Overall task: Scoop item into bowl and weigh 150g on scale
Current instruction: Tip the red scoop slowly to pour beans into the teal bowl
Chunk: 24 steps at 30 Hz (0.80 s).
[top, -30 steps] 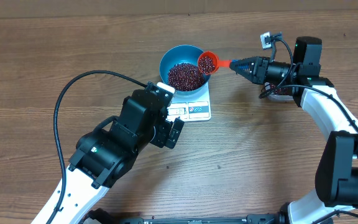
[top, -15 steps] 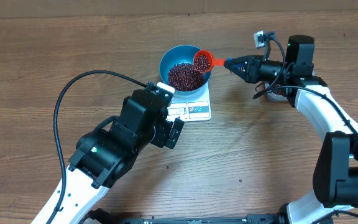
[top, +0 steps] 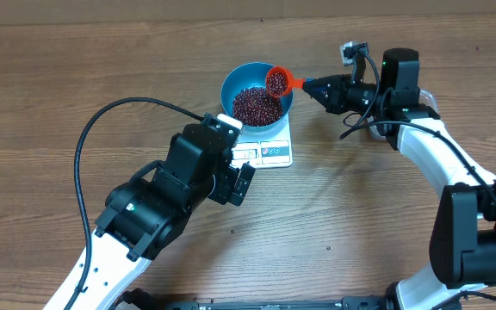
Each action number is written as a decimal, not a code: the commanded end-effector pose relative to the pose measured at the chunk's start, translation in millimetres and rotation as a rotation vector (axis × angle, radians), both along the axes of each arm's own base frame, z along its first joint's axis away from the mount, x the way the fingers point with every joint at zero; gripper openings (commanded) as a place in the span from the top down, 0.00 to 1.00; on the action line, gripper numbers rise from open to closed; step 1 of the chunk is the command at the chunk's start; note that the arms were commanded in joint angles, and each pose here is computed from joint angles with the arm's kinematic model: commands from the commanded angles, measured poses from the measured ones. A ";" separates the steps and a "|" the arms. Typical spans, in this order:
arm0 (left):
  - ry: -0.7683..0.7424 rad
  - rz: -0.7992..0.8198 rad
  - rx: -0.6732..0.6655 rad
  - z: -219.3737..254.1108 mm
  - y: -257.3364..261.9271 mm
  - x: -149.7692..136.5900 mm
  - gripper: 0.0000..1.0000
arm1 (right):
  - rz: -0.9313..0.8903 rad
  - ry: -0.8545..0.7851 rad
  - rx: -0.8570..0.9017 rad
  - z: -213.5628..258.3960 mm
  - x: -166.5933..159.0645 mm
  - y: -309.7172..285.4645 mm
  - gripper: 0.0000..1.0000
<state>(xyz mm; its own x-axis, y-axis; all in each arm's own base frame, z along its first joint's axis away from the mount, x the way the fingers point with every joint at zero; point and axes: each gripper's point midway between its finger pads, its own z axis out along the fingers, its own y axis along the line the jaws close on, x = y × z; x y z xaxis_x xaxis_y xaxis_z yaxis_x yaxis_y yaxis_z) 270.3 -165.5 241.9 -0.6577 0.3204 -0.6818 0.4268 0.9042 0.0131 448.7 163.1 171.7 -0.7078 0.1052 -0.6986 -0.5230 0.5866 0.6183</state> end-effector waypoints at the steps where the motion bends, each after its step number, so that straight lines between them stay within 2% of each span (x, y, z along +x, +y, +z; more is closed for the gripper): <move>1: -0.012 0.000 0.012 2.2 1.9 2.8 0.01 | 0.032 -0.099 -0.069 -0.9 2.5 5.3 0.96; 10: -0.012 0.000 0.012 2.2 1.9 2.8 0.00 | 0.100 -0.243 -0.157 -1.1 2.1 6.7 0.96; 24: -0.012 0.000 0.012 2.2 1.9 2.8 0.00 | 0.156 -0.366 -0.231 -1.3 2.0 6.7 0.96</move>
<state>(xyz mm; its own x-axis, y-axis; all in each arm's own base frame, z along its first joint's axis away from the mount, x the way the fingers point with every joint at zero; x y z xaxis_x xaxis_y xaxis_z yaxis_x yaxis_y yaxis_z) 270.3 -165.5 241.9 -0.6577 0.3204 -0.6818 0.4266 0.9043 0.0134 449.5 168.2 169.6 -0.4598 -0.1335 -0.8780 -0.7458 0.5948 0.3001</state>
